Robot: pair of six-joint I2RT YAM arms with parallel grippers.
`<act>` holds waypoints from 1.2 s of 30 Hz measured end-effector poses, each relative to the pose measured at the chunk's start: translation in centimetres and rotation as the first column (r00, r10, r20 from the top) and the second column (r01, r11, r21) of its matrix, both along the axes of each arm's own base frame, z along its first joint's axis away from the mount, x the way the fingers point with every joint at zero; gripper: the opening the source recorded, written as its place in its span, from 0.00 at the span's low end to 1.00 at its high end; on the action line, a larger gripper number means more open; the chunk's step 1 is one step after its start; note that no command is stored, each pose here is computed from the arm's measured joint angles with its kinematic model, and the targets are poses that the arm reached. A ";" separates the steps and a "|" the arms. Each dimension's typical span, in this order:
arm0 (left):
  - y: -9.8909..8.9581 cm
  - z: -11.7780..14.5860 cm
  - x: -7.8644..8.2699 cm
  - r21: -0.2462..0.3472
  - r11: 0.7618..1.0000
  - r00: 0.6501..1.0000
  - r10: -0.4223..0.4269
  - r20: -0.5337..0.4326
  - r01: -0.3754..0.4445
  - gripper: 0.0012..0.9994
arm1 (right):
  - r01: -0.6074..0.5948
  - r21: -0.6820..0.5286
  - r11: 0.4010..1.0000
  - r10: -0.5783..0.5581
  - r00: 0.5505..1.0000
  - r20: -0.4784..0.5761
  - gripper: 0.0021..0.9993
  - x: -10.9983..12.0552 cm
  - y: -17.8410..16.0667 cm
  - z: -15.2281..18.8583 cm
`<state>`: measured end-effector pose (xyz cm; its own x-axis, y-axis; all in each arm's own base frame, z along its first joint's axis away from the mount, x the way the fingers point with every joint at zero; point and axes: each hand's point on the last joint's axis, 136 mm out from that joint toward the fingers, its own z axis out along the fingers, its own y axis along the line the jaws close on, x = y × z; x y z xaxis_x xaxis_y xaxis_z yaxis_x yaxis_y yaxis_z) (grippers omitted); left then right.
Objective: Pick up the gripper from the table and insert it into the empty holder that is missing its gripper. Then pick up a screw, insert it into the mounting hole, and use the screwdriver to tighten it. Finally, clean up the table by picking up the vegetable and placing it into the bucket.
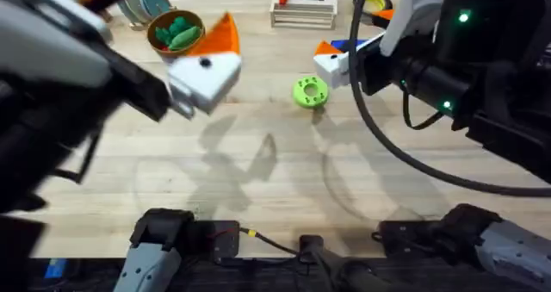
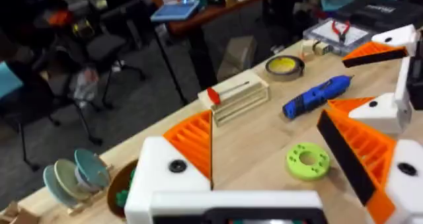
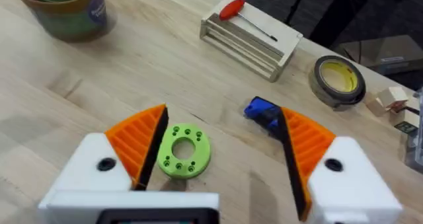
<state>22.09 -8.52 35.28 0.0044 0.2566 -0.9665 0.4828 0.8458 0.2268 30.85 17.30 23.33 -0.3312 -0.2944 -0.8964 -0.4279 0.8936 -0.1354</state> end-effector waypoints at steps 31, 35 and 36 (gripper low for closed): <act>-0.1 -11.4 -0.6 -0.168 0.986 0.981 0.015 0.193 0.018 0.99 | 0.000 0.000 1.000 0.000 1.000 0.000 0.99 0.0 0.0 0.0; -0.2 -12.2 -0.4 -0.172 0.985 0.983 0.010 0.184 0.022 0.99 | 0.000 0.000 1.000 0.000 1.000 0.000 0.99 0.0 0.0 0.0; -0.2 -12.4 -0.4 -0.175 0.984 0.984 0.010 0.178 0.022 0.99 | 0.000 0.000 1.000 0.000 1.000 0.000 0.99 0.0 0.0 0.0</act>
